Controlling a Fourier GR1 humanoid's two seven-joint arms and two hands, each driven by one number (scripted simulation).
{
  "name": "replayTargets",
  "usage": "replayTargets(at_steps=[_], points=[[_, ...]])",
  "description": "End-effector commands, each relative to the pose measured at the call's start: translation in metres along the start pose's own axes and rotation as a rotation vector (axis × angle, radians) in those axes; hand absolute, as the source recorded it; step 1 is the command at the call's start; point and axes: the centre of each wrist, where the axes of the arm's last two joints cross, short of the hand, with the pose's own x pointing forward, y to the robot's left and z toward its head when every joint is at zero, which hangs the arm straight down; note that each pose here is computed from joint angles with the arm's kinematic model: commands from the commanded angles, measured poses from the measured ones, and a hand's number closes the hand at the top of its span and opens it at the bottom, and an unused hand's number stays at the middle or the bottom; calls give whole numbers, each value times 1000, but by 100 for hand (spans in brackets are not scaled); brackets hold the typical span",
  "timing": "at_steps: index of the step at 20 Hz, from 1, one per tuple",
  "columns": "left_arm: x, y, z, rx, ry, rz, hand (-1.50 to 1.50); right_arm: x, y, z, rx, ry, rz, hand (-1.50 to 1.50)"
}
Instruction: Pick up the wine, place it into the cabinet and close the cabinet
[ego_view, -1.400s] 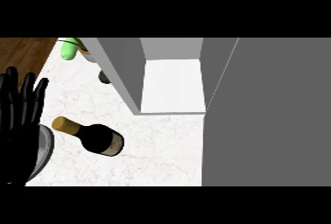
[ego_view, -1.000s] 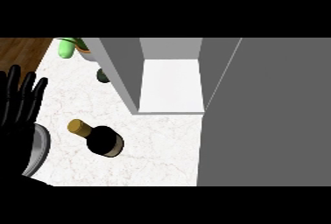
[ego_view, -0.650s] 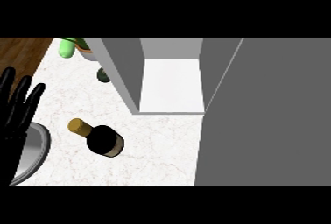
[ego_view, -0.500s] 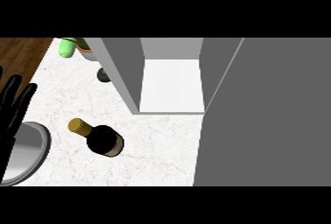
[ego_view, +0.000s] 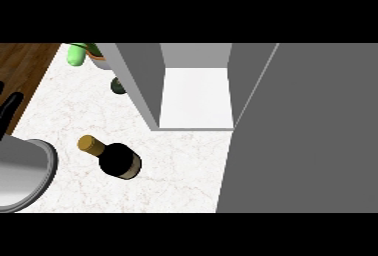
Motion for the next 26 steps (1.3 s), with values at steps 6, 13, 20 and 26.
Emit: replayTargets(at_steps=[6,13,20,26], points=[[12,6,5,1,-8,-20,-150,37,12,21,-48,-47,55,-150],[5,8,-10,30,29,-29,-150,35,18,17,-43,-33,41,-150],[-23,16,-6,72,50,-47,-150,43,16,18,-48,-55,52,-150],[-60,26,-1,74,76,-21,-150,49,14,19,-15,-45,62,-150]])
